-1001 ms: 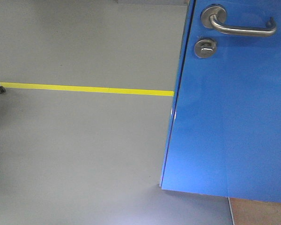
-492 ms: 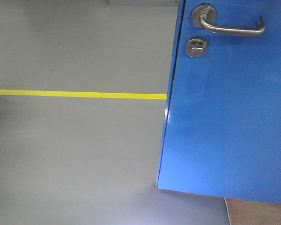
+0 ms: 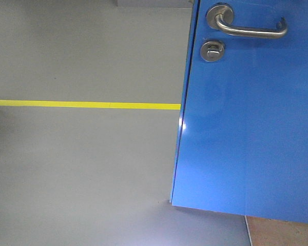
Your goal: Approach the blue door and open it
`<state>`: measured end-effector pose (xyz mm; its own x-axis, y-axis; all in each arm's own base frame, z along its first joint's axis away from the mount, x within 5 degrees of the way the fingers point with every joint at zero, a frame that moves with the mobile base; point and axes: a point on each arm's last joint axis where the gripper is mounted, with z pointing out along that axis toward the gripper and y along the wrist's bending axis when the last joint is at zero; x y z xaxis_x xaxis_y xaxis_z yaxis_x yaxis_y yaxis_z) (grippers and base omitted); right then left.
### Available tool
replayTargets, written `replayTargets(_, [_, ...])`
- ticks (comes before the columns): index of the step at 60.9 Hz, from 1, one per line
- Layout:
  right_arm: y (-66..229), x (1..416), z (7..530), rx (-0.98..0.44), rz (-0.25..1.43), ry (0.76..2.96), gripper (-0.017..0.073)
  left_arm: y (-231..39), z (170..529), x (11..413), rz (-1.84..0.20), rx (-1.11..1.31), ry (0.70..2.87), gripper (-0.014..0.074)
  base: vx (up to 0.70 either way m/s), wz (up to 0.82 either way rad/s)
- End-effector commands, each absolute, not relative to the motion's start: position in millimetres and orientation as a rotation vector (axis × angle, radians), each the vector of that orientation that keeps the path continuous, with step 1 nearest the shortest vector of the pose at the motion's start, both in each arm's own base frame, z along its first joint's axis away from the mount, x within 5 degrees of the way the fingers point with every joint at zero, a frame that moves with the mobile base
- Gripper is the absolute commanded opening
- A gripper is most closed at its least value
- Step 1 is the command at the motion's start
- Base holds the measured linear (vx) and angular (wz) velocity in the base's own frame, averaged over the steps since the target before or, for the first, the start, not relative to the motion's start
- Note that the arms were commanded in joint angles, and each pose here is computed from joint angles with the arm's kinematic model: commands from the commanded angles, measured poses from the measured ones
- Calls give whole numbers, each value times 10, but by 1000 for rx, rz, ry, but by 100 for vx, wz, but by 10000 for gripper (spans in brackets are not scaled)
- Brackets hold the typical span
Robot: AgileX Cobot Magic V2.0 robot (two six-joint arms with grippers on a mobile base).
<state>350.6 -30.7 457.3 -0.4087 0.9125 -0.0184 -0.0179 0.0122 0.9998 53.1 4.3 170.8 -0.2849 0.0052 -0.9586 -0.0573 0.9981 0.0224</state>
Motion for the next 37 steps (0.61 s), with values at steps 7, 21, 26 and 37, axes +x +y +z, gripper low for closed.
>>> replayTargets(7, [-319,3391,4807,922,1524,1415,-4,38,1890,530,55,-34,1735,71,0,0])
replayTargets(21, [-321,3392,4801,920,1512,1420,-4,38,1890,530,55,-34,1735,71,0,0])
replayTargets(26, [-336,3356,4804,892,1405,1455,-4,38,1890,530,55,-34,1735,71,0,0])
replayTargets(37, [-280,3081,4730,595,804,1810,-4,38,1890,530,55,-34,1735,71,0,0])
